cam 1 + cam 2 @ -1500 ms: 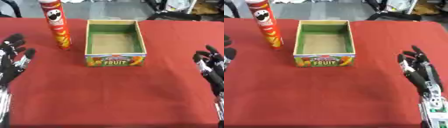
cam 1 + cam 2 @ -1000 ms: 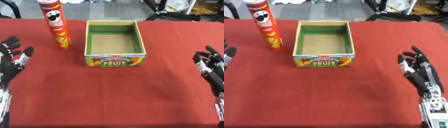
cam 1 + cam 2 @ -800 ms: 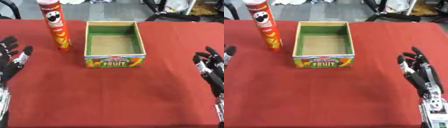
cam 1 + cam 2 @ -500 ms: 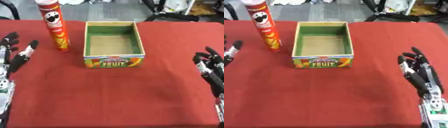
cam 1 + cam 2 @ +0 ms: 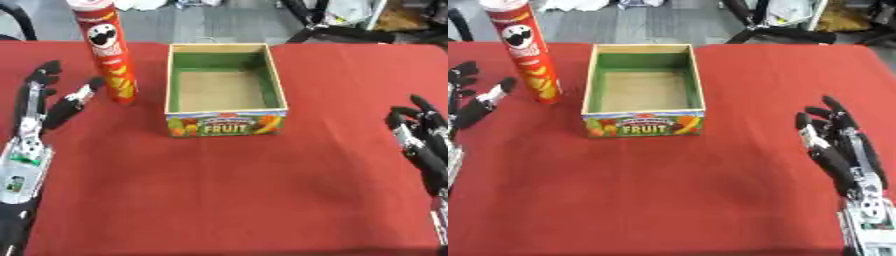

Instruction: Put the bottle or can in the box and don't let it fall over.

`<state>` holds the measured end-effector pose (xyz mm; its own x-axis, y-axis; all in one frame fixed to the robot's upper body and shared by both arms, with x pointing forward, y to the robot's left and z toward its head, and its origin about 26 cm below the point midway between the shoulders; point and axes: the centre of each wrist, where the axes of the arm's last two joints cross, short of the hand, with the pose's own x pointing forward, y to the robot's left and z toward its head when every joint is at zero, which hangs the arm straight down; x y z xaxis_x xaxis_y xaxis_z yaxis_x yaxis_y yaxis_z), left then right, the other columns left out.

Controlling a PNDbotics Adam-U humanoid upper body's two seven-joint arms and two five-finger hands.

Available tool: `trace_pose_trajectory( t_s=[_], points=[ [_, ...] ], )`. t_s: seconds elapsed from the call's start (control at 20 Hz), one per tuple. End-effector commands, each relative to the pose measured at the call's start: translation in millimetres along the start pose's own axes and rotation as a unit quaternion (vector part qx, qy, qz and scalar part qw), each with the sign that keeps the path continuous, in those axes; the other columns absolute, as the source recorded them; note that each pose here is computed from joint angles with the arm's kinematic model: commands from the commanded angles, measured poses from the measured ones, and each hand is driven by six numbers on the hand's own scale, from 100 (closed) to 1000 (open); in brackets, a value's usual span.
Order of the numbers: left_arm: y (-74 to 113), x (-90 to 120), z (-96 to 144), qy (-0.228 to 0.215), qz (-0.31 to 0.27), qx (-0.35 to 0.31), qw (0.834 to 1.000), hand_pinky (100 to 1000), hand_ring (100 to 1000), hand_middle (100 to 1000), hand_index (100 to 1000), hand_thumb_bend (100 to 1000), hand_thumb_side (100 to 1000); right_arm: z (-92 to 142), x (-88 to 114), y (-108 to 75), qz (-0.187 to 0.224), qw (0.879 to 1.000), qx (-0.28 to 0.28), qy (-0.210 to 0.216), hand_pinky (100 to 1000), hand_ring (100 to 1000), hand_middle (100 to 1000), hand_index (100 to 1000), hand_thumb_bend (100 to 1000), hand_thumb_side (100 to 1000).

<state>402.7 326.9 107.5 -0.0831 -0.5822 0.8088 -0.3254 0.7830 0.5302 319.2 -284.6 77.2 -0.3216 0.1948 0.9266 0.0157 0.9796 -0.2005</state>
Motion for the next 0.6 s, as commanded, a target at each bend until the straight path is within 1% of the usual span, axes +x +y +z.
trace_pose_trajectory(
  t_s=[0.05,0.1,0.15,0.3,0.6],
  points=[
    [7.3,6.9,-14.3,-0.013,-0.012,0.013,1.000,841,854,809,901,807,631,-2.7,6.4,-1.3,-0.001,1.000,0.004,-0.013,866,782,787,974,295,461],
    [5.9,8.2,-17.5,-0.015,-0.013,0.015,1.000,842,855,809,902,814,647,-2.6,6.2,-1.0,-0.001,1.000,0.005,-0.012,866,782,787,974,294,461],
    [4.8,9.0,-20.4,-0.017,-0.015,0.016,1.000,842,855,809,902,796,628,-2.5,6.1,-0.7,-0.001,1.000,0.005,-0.012,866,782,787,974,294,461],
    [4.6,10.4,-27.6,-0.020,-0.018,0.019,0.999,843,855,809,903,784,623,-2.4,5.7,-0.2,-0.001,1.000,0.007,-0.011,866,782,787,974,293,462],
    [15.0,8.4,-38.7,-0.021,-0.033,0.033,0.999,845,852,807,904,759,616,-1.9,4.7,-0.3,-0.001,1.000,0.009,-0.009,866,782,786,974,293,463]
  ],
)
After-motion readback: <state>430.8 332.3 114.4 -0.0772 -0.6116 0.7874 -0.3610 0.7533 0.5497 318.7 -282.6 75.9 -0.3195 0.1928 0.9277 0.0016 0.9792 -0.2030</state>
